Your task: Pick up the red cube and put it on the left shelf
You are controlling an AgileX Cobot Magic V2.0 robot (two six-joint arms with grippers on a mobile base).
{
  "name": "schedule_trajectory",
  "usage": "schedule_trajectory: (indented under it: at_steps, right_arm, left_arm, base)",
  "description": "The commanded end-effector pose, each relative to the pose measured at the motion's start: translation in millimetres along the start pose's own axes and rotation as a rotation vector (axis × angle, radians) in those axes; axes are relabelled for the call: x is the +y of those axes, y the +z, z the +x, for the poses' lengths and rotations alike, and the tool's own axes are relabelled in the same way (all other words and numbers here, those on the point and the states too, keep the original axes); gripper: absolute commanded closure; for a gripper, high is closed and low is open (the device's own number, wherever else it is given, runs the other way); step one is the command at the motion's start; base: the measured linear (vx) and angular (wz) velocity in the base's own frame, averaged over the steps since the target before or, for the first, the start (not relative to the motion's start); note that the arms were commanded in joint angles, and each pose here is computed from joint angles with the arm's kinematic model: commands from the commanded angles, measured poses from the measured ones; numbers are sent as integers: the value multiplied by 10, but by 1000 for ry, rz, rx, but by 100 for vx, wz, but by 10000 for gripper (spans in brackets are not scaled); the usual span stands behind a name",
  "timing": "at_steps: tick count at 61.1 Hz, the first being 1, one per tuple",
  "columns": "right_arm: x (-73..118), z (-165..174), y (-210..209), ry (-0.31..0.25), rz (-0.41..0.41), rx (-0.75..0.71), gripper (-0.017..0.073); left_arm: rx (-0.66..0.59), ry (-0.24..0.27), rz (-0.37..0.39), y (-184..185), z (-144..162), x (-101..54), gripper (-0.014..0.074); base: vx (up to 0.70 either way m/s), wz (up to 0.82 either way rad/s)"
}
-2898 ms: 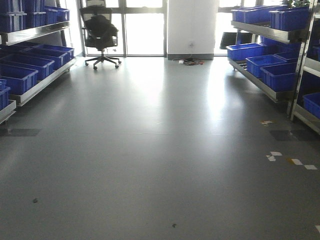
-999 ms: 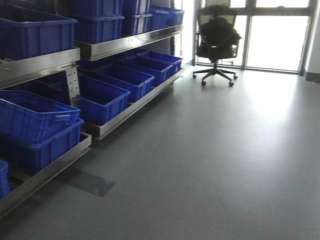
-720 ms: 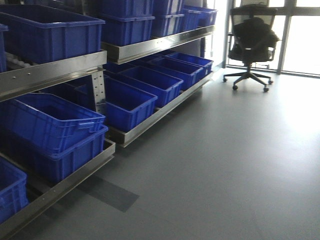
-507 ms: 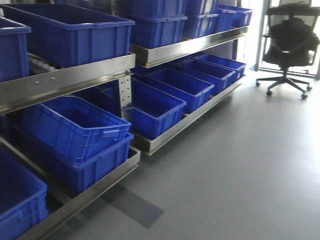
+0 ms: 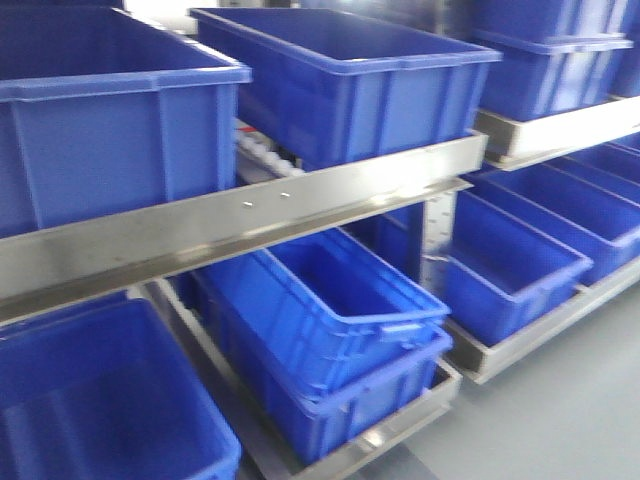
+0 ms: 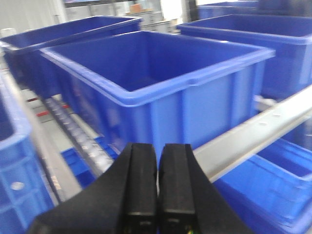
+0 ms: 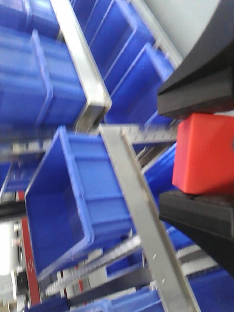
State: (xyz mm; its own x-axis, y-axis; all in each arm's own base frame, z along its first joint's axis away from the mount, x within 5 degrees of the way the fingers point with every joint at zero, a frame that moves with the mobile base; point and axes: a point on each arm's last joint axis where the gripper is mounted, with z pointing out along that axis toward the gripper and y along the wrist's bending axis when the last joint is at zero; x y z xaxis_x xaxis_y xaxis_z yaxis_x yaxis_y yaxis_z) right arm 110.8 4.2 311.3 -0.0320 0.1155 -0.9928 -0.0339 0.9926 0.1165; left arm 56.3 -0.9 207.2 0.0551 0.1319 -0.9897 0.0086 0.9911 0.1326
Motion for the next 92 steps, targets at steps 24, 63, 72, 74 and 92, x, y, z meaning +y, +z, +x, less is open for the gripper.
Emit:
schedule_trajectory:
  at_steps: [24, 63, 72, 74, 92]
  right_arm:
    - [20, -187, -9, -23, -12, -123, 510]
    - [20, -187, -9, -23, -12, -123, 510]
    - [20, -187, -9, -23, -12, -123, 510]
    - [20, -187, -9, -23, -12, -123, 510]
    - [20, -187, -9, -23, -12, -123, 510]
  left_arm:
    - [-62, -5, -4, 9, -3, -1, 488]
    - [-62, -5, -4, 9, -3, -1, 488]
    - [-62, -5, -4, 9, -3, -1, 488]
    - [-62, -5, -4, 9, -3, -1, 488]
    - [-62, -5, -4, 9, -3, -1, 488]
  base:
    - [29, 58]
    - [15, 49]
    - [7, 27]
    - [10, 25]
    - [2, 12]
